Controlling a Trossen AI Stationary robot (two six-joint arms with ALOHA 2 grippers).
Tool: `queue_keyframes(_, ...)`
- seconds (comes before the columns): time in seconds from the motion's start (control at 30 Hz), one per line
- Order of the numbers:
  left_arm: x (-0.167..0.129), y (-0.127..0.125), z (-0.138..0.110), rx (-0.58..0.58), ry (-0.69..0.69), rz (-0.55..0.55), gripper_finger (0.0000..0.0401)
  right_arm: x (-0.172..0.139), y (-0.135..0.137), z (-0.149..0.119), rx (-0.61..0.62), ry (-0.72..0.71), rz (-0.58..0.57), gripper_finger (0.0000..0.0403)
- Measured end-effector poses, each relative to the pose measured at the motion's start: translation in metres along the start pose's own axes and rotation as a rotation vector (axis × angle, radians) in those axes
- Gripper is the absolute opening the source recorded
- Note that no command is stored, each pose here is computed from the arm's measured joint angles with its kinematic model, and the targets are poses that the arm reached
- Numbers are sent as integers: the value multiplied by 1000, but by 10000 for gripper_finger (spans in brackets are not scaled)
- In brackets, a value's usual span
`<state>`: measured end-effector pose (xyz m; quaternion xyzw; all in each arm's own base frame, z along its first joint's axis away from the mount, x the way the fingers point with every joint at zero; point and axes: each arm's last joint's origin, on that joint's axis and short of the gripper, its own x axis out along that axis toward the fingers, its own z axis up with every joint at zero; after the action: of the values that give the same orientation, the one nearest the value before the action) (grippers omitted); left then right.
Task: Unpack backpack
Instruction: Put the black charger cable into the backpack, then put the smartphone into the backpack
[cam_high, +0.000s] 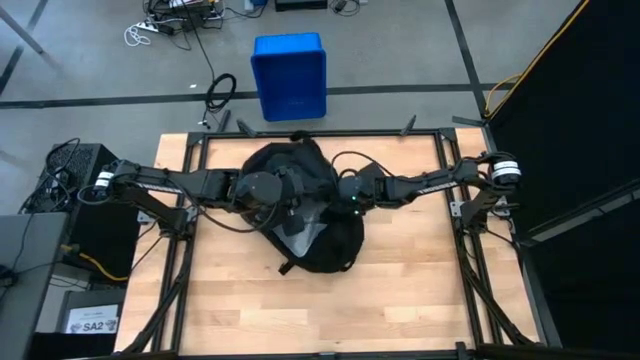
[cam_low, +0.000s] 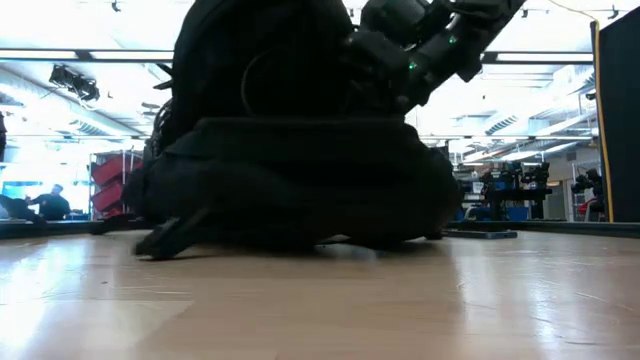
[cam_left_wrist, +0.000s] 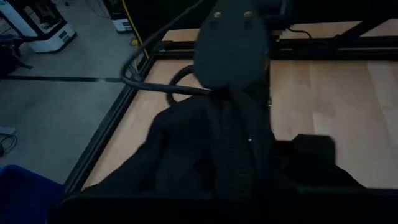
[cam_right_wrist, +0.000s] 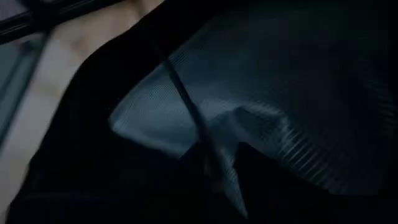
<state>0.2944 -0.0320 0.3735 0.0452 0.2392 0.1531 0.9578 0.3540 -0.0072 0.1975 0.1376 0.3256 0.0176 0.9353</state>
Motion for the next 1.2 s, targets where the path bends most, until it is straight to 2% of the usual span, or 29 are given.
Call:
queue_keyframes(0.23, 0, 0, -1, 5, 9, 2, 0, -17, 27, 6, -7, -37, 61, 154)
queue_keyframes(0.43, -1, 0, -5, 23, 50, 7, 0, -48, 51, 10, -60, -46, 103, 170)
queue_keyframes(0.53, -1, 1, -10, 29, 101, 14, 0, -66, 57, 3, -44, 9, -12, 162)
queue_keyframes(0.67, 1, 1, -21, 57, 164, 20, 0, -84, 59, -8, -57, 57, -249, 142)
queue_keyframes(0.77, 3, -9, -35, 67, 204, 1, 0, -89, 58, -13, -59, 69, -372, 127)
queue_keyframes(0.9, 8, -27, -63, 115, 241, -32, 0, -86, 55, -18, -63, 92, -405, 111)
queue_keyframes(1.0, 6, -35, -84, 115, 231, 3, 0, -83, 52, -22, -60, 101, -415, 104)
queue_keyframes(1.1, -2, -32, -102, 90, 203, 29, 0, -82, 48, -24, -55, 106, -430, 101)
queue_keyframes(1.2, -13, -23, -122, 15, 154, 32, 0, -82, 43, -25, -52, 98, -468, 102)
